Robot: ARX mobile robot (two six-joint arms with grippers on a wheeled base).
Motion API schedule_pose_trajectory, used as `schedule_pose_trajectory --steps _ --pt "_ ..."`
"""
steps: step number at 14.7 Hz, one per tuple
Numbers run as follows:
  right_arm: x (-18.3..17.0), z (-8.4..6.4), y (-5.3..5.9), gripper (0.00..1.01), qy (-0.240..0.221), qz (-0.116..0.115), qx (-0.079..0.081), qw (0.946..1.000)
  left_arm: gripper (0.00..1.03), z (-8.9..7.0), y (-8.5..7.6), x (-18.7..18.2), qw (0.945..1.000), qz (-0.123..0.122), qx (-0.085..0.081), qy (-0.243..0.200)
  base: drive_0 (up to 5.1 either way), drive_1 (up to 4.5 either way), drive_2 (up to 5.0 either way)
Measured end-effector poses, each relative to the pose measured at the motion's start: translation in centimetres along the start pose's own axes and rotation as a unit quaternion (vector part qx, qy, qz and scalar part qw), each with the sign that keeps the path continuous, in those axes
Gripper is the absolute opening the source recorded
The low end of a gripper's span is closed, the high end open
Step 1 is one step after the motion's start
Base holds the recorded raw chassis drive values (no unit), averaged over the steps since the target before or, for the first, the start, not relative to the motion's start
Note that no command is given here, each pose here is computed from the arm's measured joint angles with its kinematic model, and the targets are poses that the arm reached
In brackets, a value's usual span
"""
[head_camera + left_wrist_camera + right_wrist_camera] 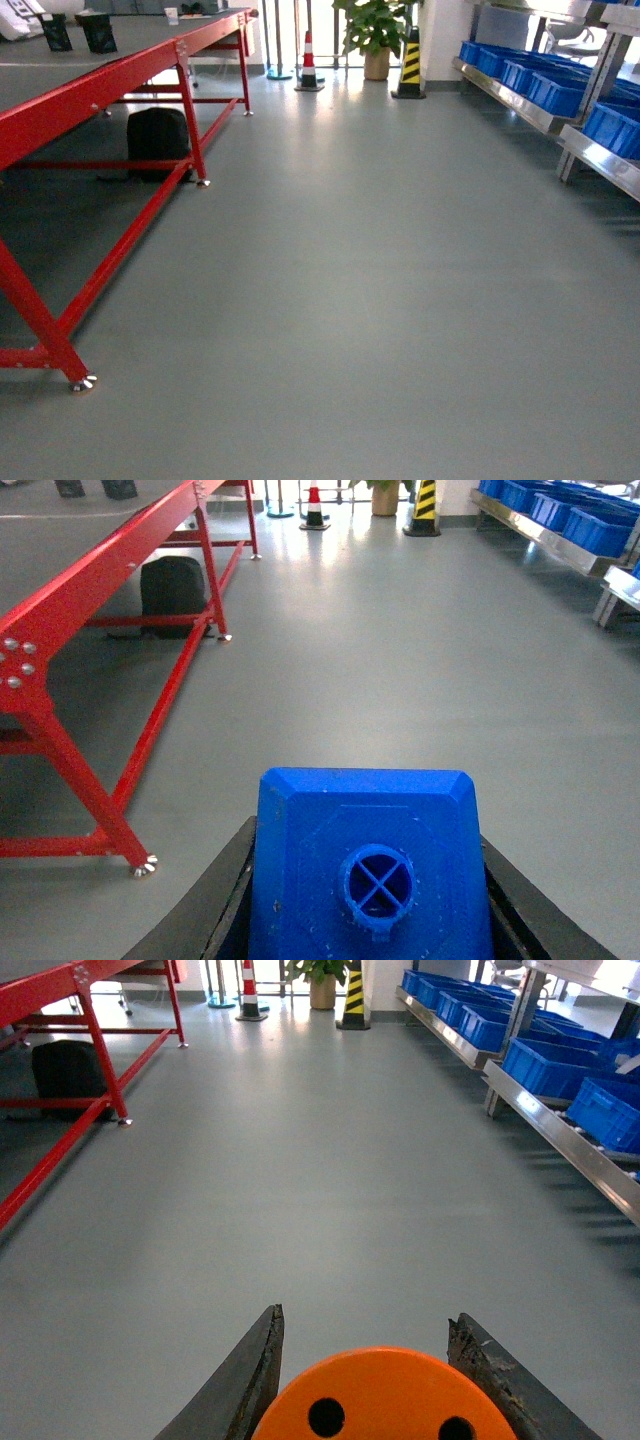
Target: Sort blue parts and orange caps into right shelf containers
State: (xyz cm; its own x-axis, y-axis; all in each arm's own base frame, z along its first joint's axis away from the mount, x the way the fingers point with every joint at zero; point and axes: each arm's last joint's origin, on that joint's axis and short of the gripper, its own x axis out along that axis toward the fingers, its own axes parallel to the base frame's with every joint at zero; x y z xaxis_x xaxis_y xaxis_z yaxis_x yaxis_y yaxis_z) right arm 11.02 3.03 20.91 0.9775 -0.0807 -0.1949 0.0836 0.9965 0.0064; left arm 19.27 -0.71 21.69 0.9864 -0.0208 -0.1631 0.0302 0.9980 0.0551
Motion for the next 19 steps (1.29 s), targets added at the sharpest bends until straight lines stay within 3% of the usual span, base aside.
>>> schedule_pose_trajectory --steps 4,19 --pt "0.0 0.01 -0.01 0.43 -0.001 -0.002 0.0 1.0 0.44 -0.01 -0.08 0.0 1.0 -0.004 0.001 0.001 0.0 0.0 0.0" --pt "0.0 0.04 0.0 0.43 -0.002 0.0 0.001 1.0 0.44 0.01 -0.03 -0.03 1.0 -0.001 0.0 -0.001 0.0 4.36 -4.3"
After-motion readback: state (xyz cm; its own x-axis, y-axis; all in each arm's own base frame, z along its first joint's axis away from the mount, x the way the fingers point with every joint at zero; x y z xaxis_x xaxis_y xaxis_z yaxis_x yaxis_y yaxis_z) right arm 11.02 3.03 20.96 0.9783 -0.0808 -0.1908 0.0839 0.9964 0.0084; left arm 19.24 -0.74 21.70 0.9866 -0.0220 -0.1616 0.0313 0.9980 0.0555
